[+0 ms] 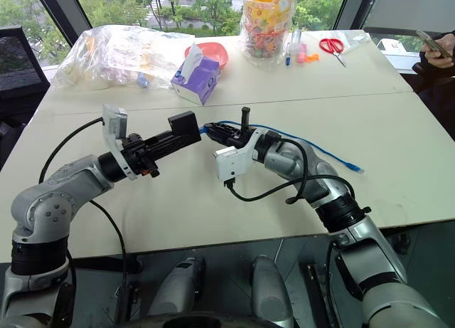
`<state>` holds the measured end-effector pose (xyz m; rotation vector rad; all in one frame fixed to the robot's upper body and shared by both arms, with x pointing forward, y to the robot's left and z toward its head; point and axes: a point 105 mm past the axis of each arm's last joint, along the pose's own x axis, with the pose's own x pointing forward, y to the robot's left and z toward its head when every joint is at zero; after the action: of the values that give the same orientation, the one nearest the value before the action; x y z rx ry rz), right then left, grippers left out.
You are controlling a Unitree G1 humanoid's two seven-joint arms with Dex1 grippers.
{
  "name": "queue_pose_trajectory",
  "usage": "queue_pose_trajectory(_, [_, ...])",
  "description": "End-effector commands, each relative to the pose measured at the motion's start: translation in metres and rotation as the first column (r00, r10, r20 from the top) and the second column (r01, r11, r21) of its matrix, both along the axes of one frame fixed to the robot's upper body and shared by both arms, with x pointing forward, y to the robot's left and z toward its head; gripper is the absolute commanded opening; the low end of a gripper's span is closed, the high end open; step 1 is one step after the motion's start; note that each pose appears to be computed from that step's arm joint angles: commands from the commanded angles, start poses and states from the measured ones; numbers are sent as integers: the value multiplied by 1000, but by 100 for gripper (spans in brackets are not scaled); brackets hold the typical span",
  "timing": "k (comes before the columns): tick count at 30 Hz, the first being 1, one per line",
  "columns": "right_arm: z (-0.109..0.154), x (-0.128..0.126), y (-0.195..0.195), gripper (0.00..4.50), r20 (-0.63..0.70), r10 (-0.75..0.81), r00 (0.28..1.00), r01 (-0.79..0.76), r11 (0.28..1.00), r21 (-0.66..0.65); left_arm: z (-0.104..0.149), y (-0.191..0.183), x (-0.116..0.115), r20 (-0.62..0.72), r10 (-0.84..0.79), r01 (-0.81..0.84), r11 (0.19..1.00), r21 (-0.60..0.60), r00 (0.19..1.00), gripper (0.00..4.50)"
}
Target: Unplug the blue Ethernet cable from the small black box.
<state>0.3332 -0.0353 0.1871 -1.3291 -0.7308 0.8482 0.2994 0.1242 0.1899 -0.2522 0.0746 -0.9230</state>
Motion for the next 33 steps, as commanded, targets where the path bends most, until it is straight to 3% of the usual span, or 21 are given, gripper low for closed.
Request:
queue_pose_trajectory(1, [19,-11,9,127,-11,86,996,-85,995,46,3,7,0,14,2,-2,1000,21,1000,48])
queue_pose_trajectory(4, [10,-9,7,278,-220,87,972,-78,996,45,5,12,-2,32,-10,9,1000,23,999,48])
queue_pose_trajectory(7, [15,-18,5,434,-483,151,862,-129,989,78,9,21,-6,48,-46,44,998,36,998,48])
queue_pose_trajectory(14, [41,-19,-6,434,-804,258,536,-147,966,211,15,36,-28,7,-211,211,977,14,977,48])
queue_pose_trajectory(19, [51,-17,-4,434,-904,329,273,-97,944,314,22,45,-29,12,-227,227,974,0,974,48])
queue_pose_trajectory(21, [49,-20,-3,434,-917,338,213,-97,941,324,23,45,-29,14,-230,230,973,0,973,48])
queue_pose_trajectory(23, [47,-21,-1,379,-930,349,119,-76,937,342,25,45,-30,19,-232,232,973,1,973,48])
queue_pose_trajectory(25, [45,-24,0,300,-940,333,78,-77,942,328,26,44,-31,24,-236,236,972,3,971,48])
queue_pose_trajectory(33, [46,-22,18,300,-934,357,-29,-47,932,358,32,42,-34,32,-246,247,969,-12,969,48])
